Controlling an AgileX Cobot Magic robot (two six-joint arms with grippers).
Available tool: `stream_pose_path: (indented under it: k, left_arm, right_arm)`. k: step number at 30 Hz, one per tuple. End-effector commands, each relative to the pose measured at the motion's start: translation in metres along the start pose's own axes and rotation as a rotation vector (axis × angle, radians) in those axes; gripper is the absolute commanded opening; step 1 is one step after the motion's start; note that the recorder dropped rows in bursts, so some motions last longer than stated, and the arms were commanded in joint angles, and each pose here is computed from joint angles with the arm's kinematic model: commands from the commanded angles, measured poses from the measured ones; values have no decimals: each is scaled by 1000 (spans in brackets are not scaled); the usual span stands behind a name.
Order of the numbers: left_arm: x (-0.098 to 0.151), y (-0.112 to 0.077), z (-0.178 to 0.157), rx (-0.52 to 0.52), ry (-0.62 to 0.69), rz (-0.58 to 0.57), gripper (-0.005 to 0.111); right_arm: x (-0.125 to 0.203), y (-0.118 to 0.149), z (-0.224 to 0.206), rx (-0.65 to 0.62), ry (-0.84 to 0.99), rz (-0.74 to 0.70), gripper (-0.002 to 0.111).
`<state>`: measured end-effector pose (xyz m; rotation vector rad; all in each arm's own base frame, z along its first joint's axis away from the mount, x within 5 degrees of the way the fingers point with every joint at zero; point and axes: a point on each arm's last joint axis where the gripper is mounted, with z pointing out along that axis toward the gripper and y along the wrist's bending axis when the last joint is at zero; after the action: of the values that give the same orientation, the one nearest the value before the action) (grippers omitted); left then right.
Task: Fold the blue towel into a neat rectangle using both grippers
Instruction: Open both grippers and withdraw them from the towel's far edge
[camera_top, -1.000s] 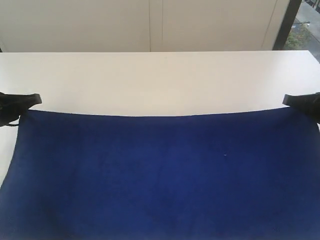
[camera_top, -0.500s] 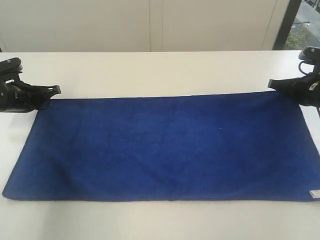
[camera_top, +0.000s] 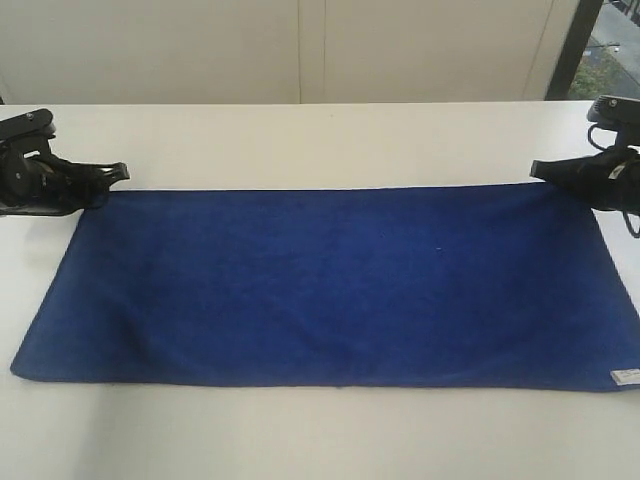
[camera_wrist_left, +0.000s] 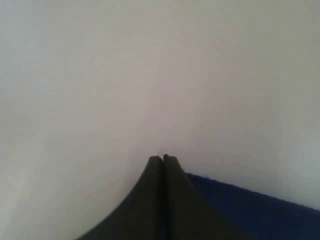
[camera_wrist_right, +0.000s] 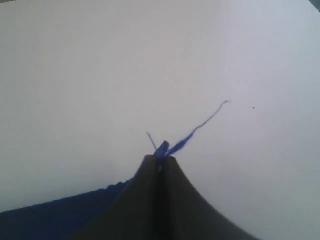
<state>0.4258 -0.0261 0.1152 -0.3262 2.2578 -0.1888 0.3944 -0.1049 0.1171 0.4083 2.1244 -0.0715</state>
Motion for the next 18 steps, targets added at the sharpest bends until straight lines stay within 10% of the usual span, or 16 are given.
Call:
stream_pose_path:
  k: [1,9,18]
  left_arm:
    - [2,2,0,-9,33,-5,18]
    - [2,2,0,-8,30,2,61]
    - [-20,-5,-33,4,71,127,63]
  right_arm:
    - [-2,-2,0,5,-5,-11,19]
    - [-2,-2,0,5,-5,-11,56]
    - [-32,0,-33,13,19,-10,54]
